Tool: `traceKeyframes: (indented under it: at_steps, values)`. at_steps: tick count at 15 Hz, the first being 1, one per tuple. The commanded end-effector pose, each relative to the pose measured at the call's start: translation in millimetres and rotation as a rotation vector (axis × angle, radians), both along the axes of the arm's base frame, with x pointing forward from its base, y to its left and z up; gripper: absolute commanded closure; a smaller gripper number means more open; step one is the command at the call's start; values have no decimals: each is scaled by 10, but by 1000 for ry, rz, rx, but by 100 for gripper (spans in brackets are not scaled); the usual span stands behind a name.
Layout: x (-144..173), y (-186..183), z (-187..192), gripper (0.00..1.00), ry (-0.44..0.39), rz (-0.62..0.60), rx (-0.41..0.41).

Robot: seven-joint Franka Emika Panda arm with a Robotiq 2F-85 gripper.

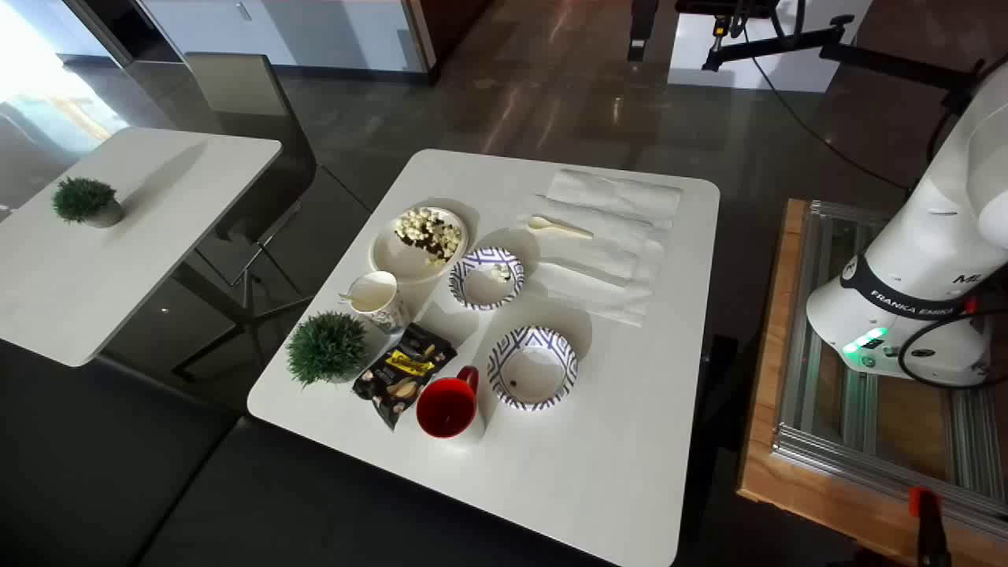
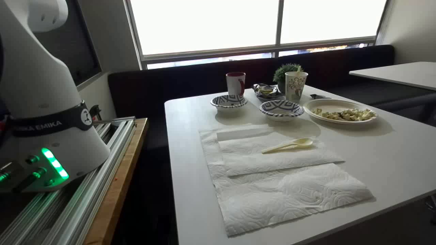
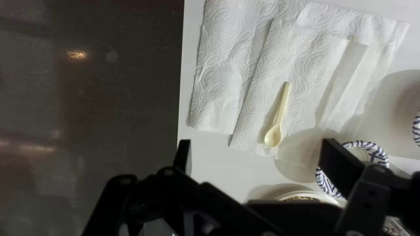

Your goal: Transfer a spoonful of contents from the white plate to the right bowl

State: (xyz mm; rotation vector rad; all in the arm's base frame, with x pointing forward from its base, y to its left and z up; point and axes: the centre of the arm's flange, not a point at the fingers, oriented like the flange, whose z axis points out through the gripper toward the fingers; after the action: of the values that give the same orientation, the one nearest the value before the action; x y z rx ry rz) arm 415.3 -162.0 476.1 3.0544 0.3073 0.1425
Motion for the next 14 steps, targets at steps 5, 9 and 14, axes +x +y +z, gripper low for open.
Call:
traceKeyframes:
  at_steps: [5, 9, 14]
  values:
    - [0, 0, 0, 0, 0, 0, 0]
    - [0, 0, 0, 0, 0, 0, 0]
    - [239, 468, -410, 0, -82, 28, 73]
